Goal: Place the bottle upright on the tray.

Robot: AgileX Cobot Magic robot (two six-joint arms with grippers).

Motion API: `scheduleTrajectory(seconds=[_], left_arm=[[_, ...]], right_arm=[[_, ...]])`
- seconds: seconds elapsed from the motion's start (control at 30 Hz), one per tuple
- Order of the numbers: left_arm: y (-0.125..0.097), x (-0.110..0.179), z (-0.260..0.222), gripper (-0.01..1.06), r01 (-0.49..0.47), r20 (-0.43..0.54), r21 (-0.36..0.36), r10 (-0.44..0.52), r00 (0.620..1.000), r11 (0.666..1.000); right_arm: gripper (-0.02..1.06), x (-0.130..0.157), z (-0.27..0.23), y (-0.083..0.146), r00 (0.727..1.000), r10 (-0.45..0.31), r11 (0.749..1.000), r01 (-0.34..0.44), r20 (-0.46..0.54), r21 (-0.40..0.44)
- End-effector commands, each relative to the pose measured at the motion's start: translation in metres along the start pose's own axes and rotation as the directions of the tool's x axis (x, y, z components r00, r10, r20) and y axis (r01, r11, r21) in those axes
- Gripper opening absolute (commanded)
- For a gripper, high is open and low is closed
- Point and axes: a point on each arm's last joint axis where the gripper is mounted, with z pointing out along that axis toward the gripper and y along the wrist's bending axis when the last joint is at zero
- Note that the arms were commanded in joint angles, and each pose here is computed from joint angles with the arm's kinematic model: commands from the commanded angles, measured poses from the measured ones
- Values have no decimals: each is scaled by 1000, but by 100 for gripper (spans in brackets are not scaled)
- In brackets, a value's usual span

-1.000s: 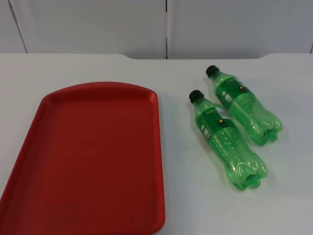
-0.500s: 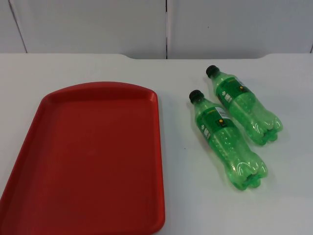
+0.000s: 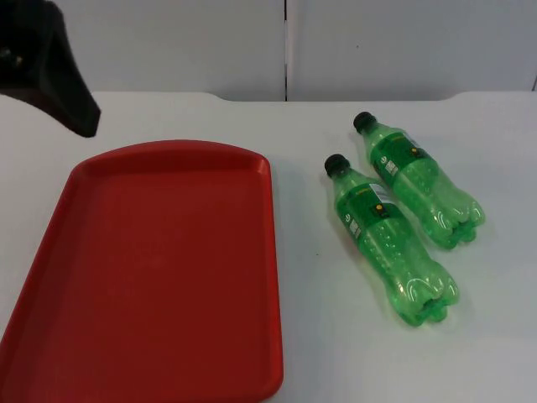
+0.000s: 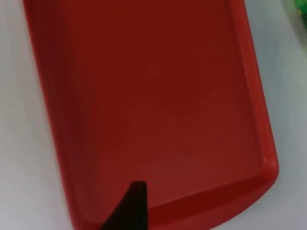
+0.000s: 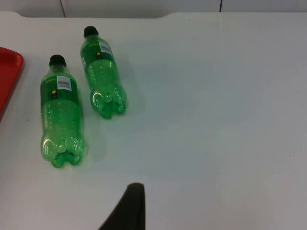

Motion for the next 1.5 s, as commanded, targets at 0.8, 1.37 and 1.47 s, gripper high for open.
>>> scheduleTrajectory(seconds=[0.8, 1.37, 1.47], left_arm=[[-108, -61, 93, 105, -75, -124, 59, 81, 989, 995], [-174, -66, 174, 105, -7, -129, -7, 6, 992, 1000], [-182, -63, 189, 105, 13, -133, -45, -18, 991, 999]], right_arm=[[95, 0, 0, 0, 1000, -1, 1000, 1, 8, 7], [95, 0, 0, 0, 1000, -1, 1000, 1, 8, 7], [95, 0, 0, 0, 1000, -1, 1000, 1, 8, 7]])
